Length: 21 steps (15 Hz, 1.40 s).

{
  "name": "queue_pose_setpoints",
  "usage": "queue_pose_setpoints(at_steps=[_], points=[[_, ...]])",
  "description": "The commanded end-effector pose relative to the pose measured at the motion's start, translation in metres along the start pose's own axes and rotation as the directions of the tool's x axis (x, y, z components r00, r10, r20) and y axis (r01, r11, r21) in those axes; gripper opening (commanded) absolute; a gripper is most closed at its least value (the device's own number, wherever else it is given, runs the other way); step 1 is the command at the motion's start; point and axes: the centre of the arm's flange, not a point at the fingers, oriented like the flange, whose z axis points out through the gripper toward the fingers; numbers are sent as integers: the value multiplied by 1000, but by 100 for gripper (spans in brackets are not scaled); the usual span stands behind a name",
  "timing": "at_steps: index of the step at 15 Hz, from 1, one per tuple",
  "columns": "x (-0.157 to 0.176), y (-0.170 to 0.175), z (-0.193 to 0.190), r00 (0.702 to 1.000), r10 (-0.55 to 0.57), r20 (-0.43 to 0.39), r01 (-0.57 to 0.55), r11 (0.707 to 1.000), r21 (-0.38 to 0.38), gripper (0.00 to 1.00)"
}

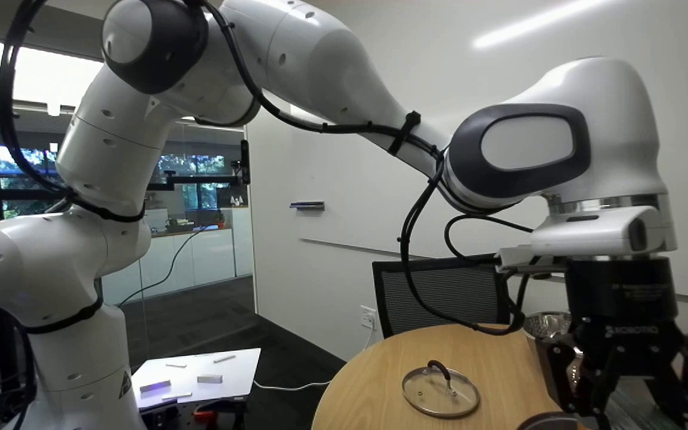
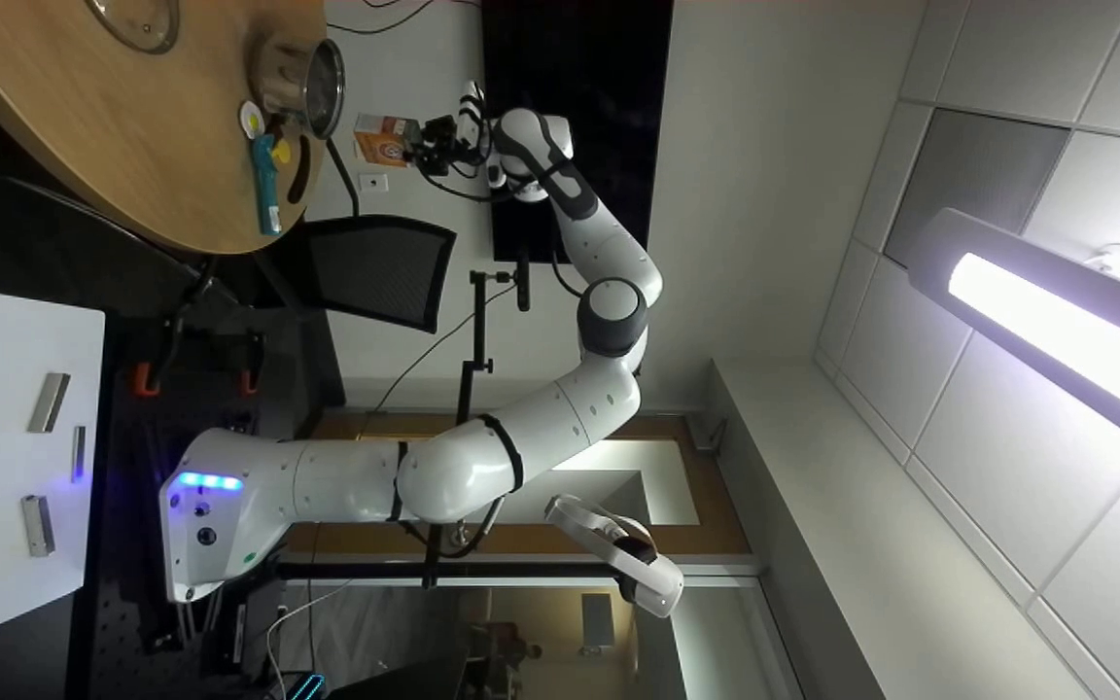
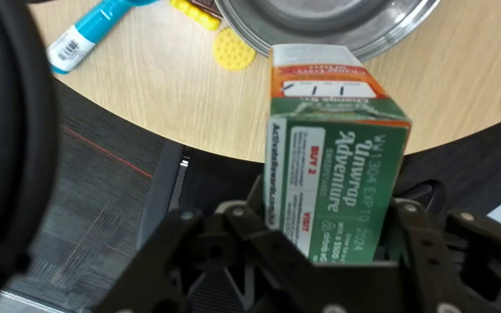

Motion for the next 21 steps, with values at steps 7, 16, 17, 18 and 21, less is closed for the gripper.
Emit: queue_pose_setpoints(at_steps=[7, 16, 17, 18, 21], points=[[49, -26, -23, 999, 7, 47, -7, 1000, -3, 27], [46, -21, 25, 998, 50, 46, -45, 993, -113, 27], [46, -21, 31, 997, 53, 49, -46, 991, -126, 27], [46, -20, 36, 997, 53, 52, -46, 989, -138, 27], [39, -13, 53, 996, 59, 65, -47, 983, -180, 27]])
